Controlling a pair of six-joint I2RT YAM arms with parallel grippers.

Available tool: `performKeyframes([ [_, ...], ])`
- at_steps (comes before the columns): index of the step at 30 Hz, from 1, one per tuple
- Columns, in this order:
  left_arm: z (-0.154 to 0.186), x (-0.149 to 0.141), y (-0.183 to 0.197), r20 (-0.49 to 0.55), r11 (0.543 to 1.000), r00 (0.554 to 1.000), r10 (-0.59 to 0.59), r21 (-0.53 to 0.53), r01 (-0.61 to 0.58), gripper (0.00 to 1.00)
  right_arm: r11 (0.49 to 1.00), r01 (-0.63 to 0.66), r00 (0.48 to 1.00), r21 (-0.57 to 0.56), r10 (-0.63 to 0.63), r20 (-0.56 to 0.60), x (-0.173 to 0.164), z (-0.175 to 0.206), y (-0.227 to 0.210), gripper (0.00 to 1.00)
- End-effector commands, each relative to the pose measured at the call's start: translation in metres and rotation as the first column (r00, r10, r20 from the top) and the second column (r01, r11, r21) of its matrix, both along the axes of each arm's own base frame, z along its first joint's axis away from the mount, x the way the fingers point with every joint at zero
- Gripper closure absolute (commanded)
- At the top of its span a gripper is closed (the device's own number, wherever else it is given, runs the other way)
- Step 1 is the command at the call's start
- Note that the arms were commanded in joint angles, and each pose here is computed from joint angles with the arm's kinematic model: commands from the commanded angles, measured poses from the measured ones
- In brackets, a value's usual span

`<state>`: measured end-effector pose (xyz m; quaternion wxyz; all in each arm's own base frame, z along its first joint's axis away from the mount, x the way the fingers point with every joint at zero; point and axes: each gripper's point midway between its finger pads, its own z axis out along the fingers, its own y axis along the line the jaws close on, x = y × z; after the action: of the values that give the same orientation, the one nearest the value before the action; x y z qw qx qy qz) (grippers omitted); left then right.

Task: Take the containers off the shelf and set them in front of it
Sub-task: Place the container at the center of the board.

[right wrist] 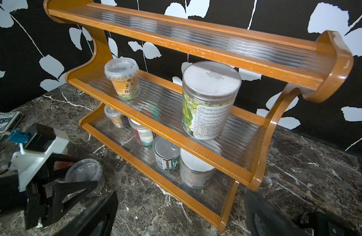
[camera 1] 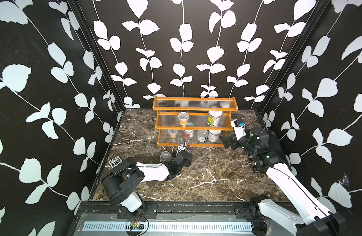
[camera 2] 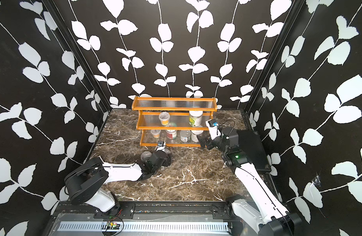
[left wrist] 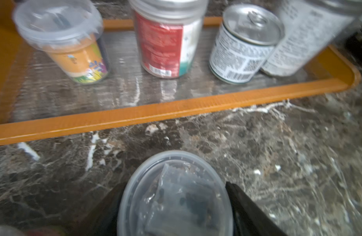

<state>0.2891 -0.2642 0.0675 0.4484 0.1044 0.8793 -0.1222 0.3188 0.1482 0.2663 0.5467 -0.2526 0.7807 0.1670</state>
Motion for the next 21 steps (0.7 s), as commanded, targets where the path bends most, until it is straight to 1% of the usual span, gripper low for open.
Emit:
performKeyframes([
  [1,-0.008,-0.011,0.005,-0.041,0.999,0.999,-0.027,0.027,0.028,0.23,1.0,0.015,1.0,0.011,-0.015,0.028,0.002,0.002,-0.003,0.0],
  [8,-0.007,-0.011,0.006,-0.041,0.999,0.999,-0.035,0.038,0.036,0.22,1.0,0.014,1.0,0.012,-0.015,0.028,0.002,0.003,-0.004,0.0],
  [12,0.001,-0.01,0.006,-0.026,0.998,0.999,-0.042,0.047,0.043,0.17,1.0,0.015,0.999,0.013,-0.016,0.028,0.002,0.003,-0.004,0.0],
  [17,0.015,-0.011,0.009,-0.02,0.996,0.998,-0.053,0.075,0.054,0.09,1.0,0.019,0.999,0.012,-0.019,0.033,0.002,0.006,-0.005,0.0],
  [21,0.031,-0.014,0.016,-0.008,0.994,0.998,-0.055,0.09,0.055,0.06,1.0,0.022,0.999,0.01,-0.022,0.041,0.001,0.009,-0.007,0.0],
])
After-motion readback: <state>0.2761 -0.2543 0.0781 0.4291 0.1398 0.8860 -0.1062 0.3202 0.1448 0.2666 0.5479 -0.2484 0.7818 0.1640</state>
